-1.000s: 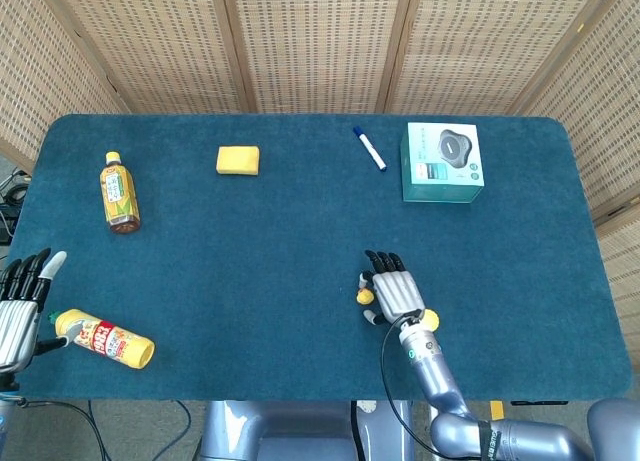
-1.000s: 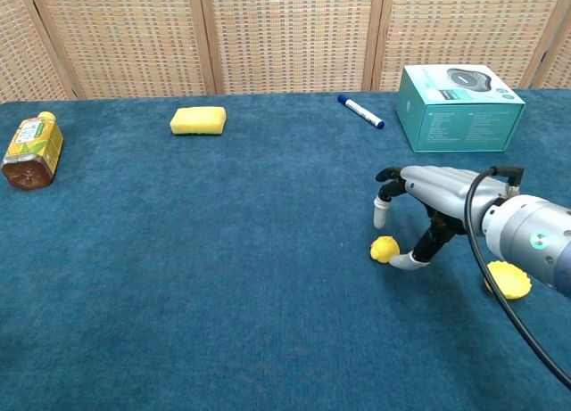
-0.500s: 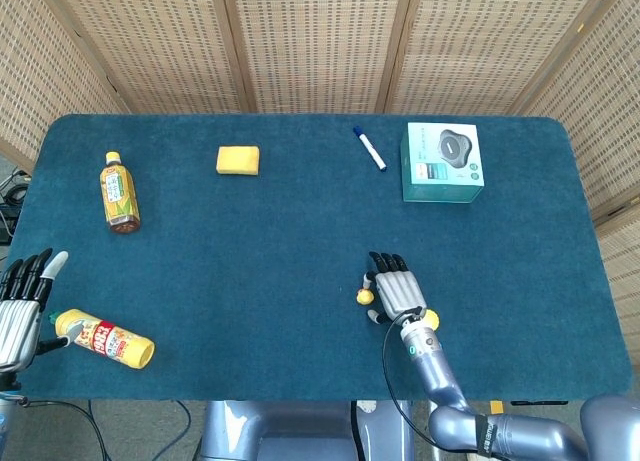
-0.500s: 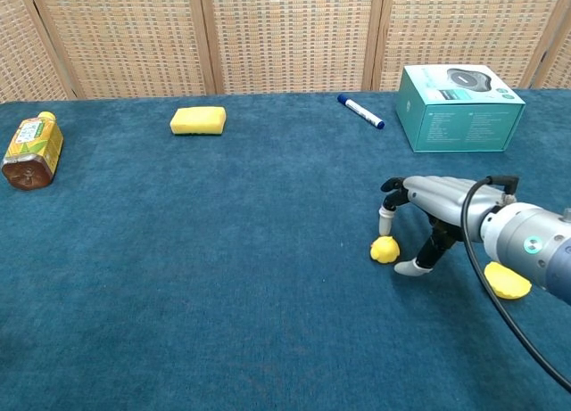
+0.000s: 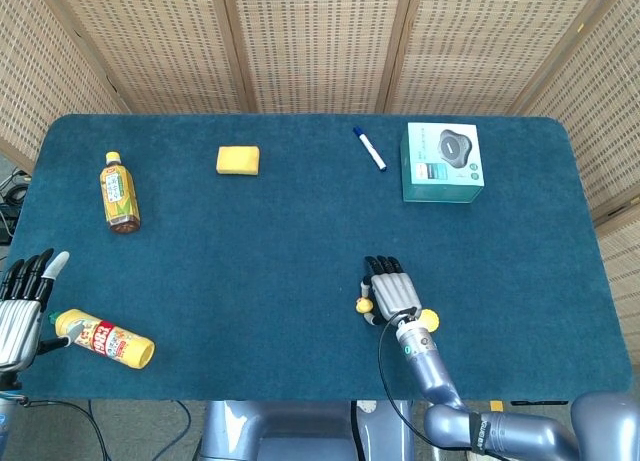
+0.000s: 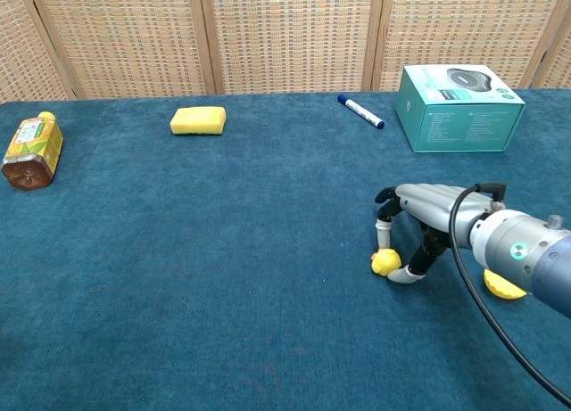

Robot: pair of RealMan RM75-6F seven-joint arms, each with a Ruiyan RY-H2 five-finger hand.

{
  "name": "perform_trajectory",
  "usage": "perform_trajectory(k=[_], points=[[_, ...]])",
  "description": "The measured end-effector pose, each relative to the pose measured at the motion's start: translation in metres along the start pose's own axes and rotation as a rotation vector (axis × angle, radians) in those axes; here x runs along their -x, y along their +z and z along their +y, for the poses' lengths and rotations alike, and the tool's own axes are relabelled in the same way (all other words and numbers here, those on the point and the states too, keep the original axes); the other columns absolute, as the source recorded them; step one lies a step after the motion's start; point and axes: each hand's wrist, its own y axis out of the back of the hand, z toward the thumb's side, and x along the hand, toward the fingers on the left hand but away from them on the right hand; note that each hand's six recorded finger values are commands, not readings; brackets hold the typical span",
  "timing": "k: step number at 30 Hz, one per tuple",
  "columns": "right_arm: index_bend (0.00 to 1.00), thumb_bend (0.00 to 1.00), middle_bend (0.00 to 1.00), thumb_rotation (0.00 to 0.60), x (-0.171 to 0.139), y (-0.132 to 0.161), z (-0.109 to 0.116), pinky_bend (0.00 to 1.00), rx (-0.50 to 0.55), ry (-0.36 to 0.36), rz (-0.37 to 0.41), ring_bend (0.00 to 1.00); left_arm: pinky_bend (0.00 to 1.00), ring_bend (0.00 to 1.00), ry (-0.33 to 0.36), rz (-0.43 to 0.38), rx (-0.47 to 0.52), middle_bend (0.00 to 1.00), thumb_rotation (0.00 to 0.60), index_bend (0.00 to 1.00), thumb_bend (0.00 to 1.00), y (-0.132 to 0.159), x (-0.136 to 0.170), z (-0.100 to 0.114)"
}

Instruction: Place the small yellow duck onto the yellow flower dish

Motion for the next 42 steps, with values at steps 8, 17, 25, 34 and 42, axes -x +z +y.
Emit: perform_trajectory(k=[8, 17, 25, 34, 42], points=[[0.52, 0.23, 0.08, 0.6, -0.002, 0.004, 0.009, 0.04, 0.0, -0.022, 0.011, 0.0, 0.0, 0.0, 0.004, -0.002, 0.0, 0.0, 0.6, 0.0, 0.09, 0.001, 0.0, 0.0], [0.53, 0.23, 0.08, 0.6, -0.011, 0.001, 0.041, 0.04, -0.013, -0.091, 0.017, 0.0, 0.0, 0.0, 0.003, -0.005, -0.002, 0.0, 0.6, 0.0, 0.09, 0.002, 0.0, 0.0], [0.54, 0.23, 0.08, 0.6, -0.03, -0.03, 0.06, 0.04, -0.037, -0.128, -0.031, 0.0, 0.0, 0.0, 0.004, -0.005, -0.004, 0.0, 0.6, 0.0, 0.09, 0.002, 0.001, 0.0], [0.54, 0.23, 0.08, 0.6, -0.064, -0.066, 0.055, 0.04, -0.047, -0.119, -0.068, 0.0, 0.0, 0.0, 0.001, -0.008, -0.006, 0.0, 0.6, 0.0, 0.09, 0.004, 0.001, 0.0], [0.54, 0.22, 0.08, 0.6, -0.085, -0.068, 0.041, 0.04, -0.044, -0.098, -0.047, 0.0, 0.0, 0.0, 0.0, -0.011, -0.006, 0.0, 0.6, 0.0, 0.09, 0.005, 0.002, 0.0]])
